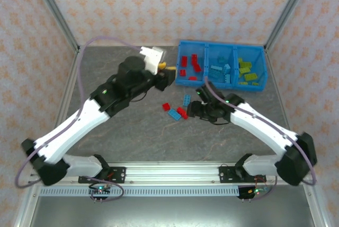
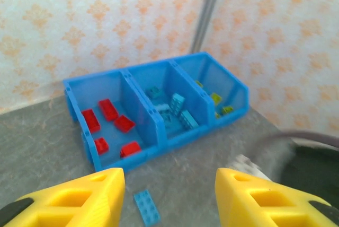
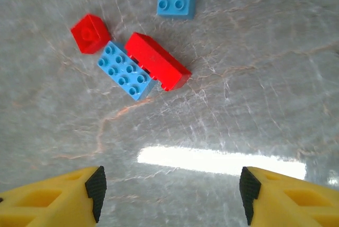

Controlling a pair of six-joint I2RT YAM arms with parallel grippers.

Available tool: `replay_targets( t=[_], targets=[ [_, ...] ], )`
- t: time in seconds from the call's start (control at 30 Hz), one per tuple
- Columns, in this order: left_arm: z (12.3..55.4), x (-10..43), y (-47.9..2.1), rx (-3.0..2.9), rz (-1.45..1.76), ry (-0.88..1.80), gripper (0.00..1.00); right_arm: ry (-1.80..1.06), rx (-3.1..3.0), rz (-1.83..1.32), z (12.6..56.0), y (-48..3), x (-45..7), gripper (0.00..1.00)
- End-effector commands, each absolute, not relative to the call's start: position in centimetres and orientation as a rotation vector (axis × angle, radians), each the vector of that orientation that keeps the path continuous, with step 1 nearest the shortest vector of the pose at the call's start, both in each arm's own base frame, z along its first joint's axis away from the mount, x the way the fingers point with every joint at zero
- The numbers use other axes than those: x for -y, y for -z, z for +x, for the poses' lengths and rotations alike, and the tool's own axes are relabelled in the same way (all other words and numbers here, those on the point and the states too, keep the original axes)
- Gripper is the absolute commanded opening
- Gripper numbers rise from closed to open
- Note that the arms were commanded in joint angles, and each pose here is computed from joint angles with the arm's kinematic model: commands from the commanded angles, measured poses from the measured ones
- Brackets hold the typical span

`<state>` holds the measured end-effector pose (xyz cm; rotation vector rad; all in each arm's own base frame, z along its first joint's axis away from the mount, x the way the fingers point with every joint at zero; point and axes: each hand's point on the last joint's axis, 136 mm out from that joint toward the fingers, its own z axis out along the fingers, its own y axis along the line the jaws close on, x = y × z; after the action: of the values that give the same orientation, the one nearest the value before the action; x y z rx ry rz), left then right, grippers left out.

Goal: Sort the legos into containers by color

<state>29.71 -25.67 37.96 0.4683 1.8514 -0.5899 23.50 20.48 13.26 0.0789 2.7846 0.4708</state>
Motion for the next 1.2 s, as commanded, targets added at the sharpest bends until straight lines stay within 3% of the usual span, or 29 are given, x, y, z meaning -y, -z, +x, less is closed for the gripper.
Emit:
replay_targets(
  t=[0.0,0.17,0.27,0.4,0.47,0.57,0.73,0.93,1.17],
  targets=[
    [25.4,24.5,-34.5,-1.875,0.713,0.553,0.49,-0.297,-2.711,-0.166,26.2,-12.0,-21.7,0.69],
    [20.0,19.5,-31.3,-1.9,0.909,0.416,0.5,-0.218,-2.698,-0.263,29.0,-8.6,-23.4,0.68],
    [17.9,17.8,-29.7,-1.868,1.016,0.366,0.62,-0.232,-2.749,-0.255,30.2,-6.1,-24.2,0.62],
    [17.3,16.1,-28.8,-1.836,1.025,0.29,0.78,-0.24,-2.784,-0.25,31.0,-4.4,-25.0,0.55],
    [17.1,15.8,-28.8,-1.81,1.023,0.277,0.84,-0.208,-2.8,-0.223,31.2,-3.7,-24.6,0.45],
    [17.1,16.0,-28.8,-1.785,1.027,0.286,0.89,-0.183,-2.819,-0.2,30.9,-3.0,-23.9,0.31],
    [17.6,16.6,-28.4,-1.788,1.045,0.285,0.93,-0.174,-2.84,-0.178,29.9,-2.5,-23.2,0.26],
    [17.4,17.4,-28.4,-1.777,1.079,0.326,0.97,-0.243,-2.782,-0.116,29.2,-4.5,-22.6,0.15],
    [16.7,18.4,-29.0,-1.731,1.083,0.409,1.0,-0.396,-2.557,-0.047,29.7,-11.8,-22.0,0.06]
  ],
)
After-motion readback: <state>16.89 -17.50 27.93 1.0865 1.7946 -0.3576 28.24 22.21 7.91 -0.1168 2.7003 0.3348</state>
